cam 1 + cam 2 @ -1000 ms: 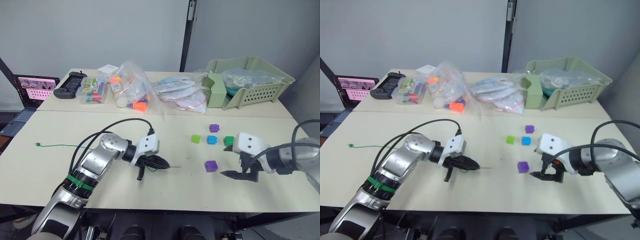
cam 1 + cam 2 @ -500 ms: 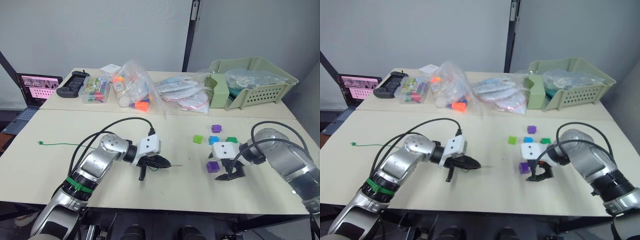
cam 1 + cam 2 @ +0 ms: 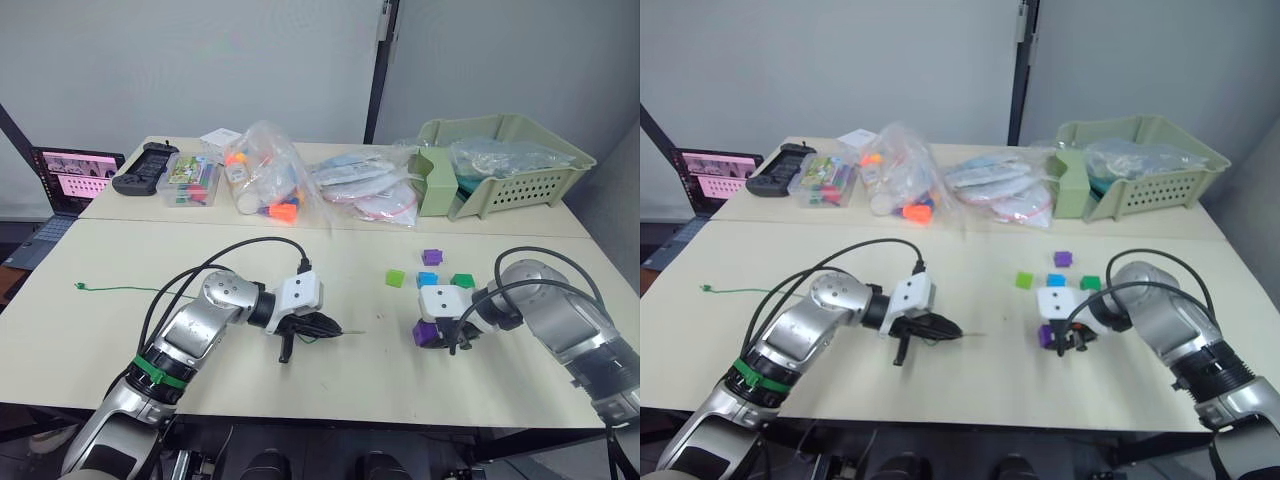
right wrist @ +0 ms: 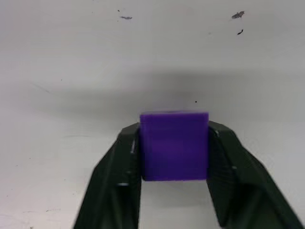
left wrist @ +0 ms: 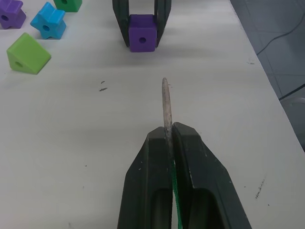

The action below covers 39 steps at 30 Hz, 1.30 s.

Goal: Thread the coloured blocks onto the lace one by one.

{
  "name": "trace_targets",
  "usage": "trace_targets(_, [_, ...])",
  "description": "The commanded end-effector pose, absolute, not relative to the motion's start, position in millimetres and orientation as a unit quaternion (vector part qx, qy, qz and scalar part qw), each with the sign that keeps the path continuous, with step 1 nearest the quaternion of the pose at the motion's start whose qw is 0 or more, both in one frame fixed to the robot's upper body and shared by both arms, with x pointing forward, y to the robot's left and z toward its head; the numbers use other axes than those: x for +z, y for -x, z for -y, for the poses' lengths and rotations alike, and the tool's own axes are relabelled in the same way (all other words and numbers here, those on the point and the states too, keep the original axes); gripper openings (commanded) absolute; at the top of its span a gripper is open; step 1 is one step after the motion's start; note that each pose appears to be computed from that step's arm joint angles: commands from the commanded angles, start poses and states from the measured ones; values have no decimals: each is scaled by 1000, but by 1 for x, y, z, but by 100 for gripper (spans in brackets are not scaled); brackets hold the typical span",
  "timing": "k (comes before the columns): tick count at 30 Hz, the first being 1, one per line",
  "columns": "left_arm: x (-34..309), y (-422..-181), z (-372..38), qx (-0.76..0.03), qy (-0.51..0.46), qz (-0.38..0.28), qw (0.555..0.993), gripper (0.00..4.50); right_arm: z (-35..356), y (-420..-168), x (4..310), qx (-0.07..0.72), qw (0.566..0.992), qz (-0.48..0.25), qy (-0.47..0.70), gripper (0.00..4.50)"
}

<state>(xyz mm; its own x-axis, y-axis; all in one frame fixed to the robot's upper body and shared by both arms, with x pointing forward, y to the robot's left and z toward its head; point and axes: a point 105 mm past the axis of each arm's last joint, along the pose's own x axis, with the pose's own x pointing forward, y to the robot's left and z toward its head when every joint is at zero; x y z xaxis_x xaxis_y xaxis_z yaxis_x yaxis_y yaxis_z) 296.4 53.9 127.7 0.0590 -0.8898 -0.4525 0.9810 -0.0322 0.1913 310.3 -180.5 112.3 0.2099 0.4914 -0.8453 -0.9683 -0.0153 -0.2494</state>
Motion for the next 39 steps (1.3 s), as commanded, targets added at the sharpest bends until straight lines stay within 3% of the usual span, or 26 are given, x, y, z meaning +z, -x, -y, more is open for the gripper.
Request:
trace_targets(1, [131, -296, -45, -682, -243, -87, 684, 0, 176, -310, 127, 555, 662, -254, 436, 118])
trace_targets(13, [116, -301, -21, -672, -253, -119, 686, 0, 128, -286, 127, 561, 693, -243, 383, 118])
trace_targets(39, [115, -297, 4, -689, -233, -114, 676, 0, 112, -284, 124, 560, 695, -247, 377, 118])
